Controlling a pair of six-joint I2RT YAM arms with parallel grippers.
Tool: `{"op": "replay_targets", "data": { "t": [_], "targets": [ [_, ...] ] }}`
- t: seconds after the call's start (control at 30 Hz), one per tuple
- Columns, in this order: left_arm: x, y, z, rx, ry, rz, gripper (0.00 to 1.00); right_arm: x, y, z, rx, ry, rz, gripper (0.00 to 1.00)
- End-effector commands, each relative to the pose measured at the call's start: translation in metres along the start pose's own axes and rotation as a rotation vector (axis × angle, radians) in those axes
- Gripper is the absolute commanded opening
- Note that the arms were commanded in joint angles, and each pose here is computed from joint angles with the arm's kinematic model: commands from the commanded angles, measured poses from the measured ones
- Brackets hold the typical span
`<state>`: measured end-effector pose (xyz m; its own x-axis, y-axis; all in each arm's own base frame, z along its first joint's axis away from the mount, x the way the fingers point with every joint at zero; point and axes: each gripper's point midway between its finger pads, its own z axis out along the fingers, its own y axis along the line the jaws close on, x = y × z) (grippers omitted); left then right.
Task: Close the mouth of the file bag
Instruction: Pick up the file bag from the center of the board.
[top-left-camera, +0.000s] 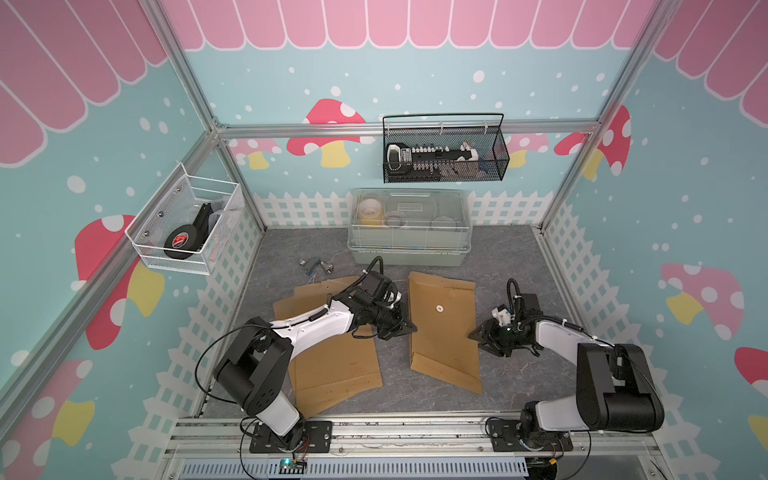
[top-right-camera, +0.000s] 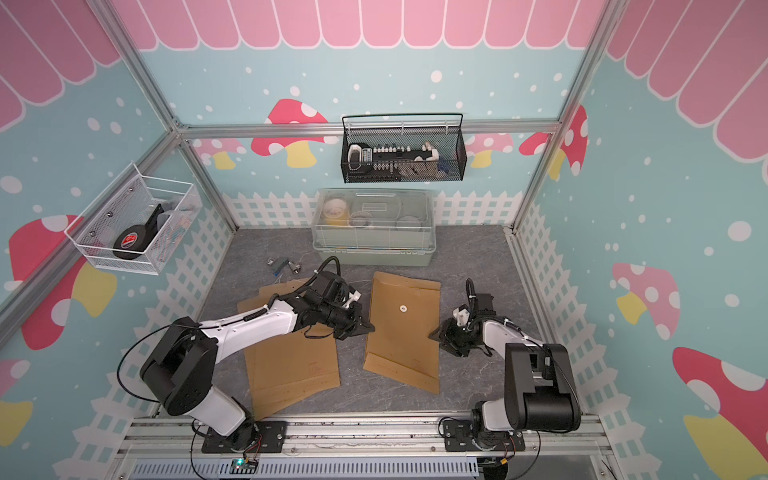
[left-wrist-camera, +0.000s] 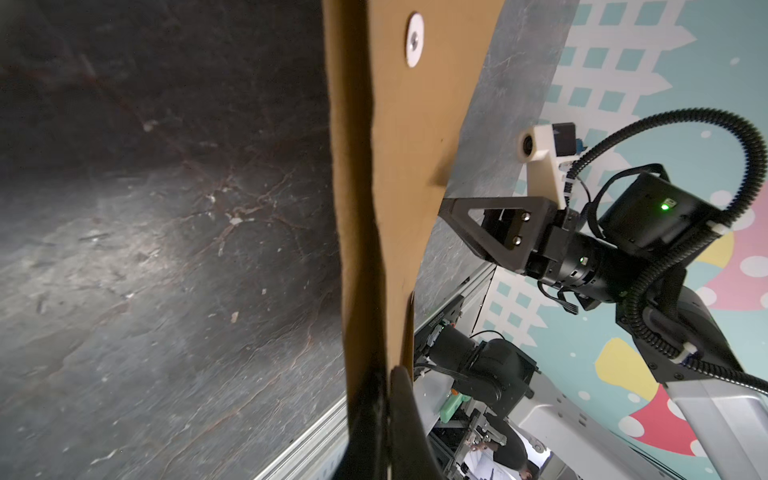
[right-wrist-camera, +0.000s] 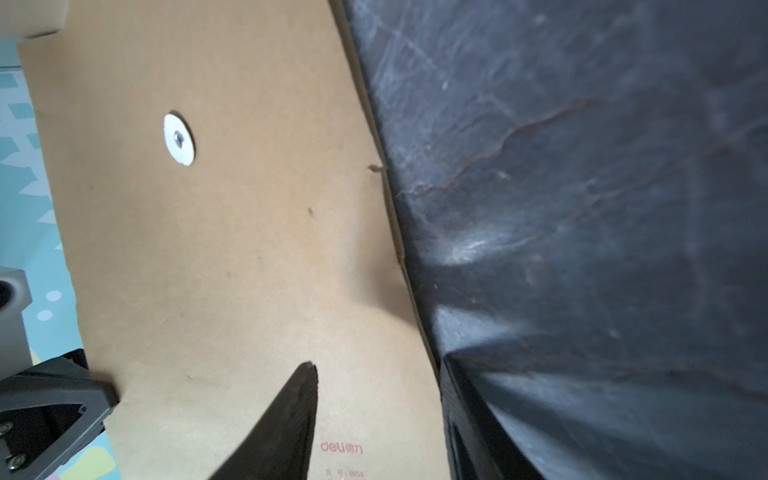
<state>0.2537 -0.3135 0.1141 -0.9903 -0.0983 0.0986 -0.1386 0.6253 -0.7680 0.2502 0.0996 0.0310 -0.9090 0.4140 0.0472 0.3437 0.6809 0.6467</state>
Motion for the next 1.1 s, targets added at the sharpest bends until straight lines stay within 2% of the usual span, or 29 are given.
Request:
{"op": "replay_targets", "data": {
  "t": [0.0, 0.2, 0.3, 0.4, 0.53, 0.67, 0.83, 1.0, 1.07],
  "targets": [
    [-0.005, -0.028, -0.026, 0.076, -0.041, -0.017, 0.0, 0.003, -0.008, -0.003, 0.058, -0.007, -0.012, 0.56],
    [-0.013, -0.057, -0.06, 0.2, -0.086, -0.088, 0.0, 0.003, 0.006, -0.004, -0.027, -0.005, -0.011, 0.71],
    [-0.016, -0.074, -0.065, 0.271, -0.098, -0.127, 0.0, 0.003, 0.024, -0.003, -0.135, -0.002, -0.004, 0.77],
    [-0.018, -0.09, -0.073, 0.298, -0.108, -0.107, 0.0, 0.004, 0.041, -0.007, -0.22, -0.021, -0.009, 0.85],
    [-0.02, -0.097, -0.074, 0.304, -0.113, -0.102, 0.0, 0.003, 0.057, -0.005, -0.335, -0.014, 0.019, 0.86],
    [-0.018, -0.1, -0.075, 0.309, -0.117, -0.094, 0.0, 0.002, 0.07, -0.006, -0.439, -0.003, 0.055, 0.83],
    [-0.014, -0.095, -0.075, 0.31, -0.116, -0.106, 0.0, -0.008, 0.103, -0.026, -0.583, -0.032, 0.058, 0.77],
    [-0.013, -0.088, -0.073, 0.302, -0.109, -0.111, 0.0, -0.014, 0.126, -0.045, -0.644, -0.062, 0.034, 0.65],
    [-0.012, -0.086, -0.074, 0.302, -0.108, -0.11, 0.0, -0.015, 0.127, -0.046, -0.643, -0.068, 0.026, 0.57]
  ]
}}
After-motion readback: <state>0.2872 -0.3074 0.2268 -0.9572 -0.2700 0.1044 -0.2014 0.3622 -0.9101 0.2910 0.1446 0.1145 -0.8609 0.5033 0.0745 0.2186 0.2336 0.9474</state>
